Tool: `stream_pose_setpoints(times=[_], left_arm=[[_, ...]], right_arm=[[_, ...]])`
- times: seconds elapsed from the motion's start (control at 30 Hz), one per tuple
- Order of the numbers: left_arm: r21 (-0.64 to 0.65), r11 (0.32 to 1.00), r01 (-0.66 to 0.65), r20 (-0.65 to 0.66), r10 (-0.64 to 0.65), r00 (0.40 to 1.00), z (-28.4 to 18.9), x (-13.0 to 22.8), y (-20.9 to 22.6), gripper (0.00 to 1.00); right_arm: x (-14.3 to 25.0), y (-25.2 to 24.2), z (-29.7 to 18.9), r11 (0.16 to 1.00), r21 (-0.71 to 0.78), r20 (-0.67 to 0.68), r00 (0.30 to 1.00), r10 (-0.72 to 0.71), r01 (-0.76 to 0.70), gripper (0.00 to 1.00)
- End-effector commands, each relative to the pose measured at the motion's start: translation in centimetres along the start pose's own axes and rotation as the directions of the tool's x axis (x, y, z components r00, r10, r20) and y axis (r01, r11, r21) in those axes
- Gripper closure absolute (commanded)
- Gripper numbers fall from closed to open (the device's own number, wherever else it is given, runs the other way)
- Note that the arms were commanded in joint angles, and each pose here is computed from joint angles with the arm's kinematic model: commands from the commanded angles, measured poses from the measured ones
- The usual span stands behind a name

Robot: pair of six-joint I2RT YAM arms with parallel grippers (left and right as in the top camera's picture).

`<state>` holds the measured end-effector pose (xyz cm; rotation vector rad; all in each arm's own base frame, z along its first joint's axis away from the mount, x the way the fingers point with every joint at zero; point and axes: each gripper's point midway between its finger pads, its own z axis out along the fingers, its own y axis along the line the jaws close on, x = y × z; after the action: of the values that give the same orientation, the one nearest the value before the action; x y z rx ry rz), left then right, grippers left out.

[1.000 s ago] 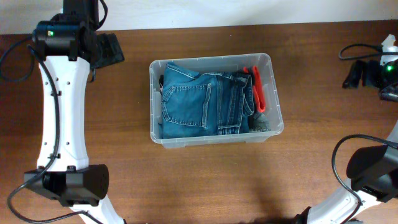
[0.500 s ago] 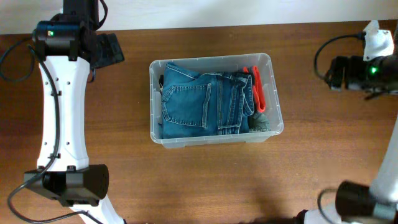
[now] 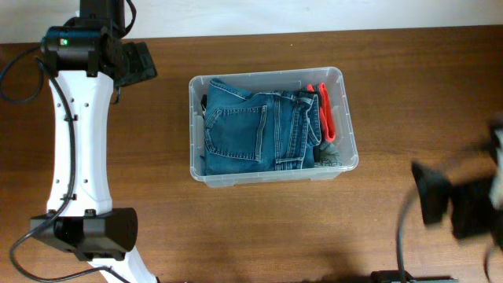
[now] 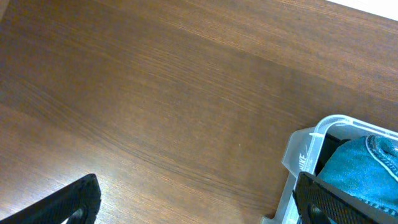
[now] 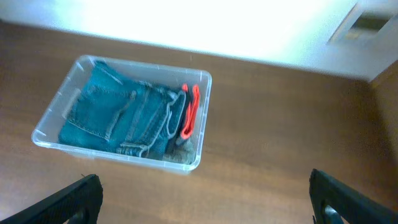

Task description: Pack container

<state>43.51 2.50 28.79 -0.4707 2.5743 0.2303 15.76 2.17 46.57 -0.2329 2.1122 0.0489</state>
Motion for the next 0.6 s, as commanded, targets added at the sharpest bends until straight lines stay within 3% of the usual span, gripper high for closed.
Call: stream_pose_setpoints(times=[0.0, 0.2, 0.57], left_arm=[[-0.013, 1.000, 0.004, -0.001, -0.004, 1.000, 0.2, 0.0, 0.3, 0.00], [-0.013, 1.000, 0.004, -0.001, -0.004, 1.000, 0.2, 0.0, 0.3, 0.00], [-0.010, 1.000, -0.001, 0.000, 0.001, 1.000, 0.1, 0.0, 0.1, 0.00]], right_arm=[[0.9, 1.2, -4.3, 0.999, -0.009, 0.117, 0.992, -0.035, 0.037, 0.02], [3.2, 2.9, -9.7, 0.987, -0.101, 0.268, 0.959, -0.094, 0.126, 0.02], [5.7, 3.2, -14.0, 0.967, -0.168, 0.400, 0.909, -0.113, 0.194, 0.02]])
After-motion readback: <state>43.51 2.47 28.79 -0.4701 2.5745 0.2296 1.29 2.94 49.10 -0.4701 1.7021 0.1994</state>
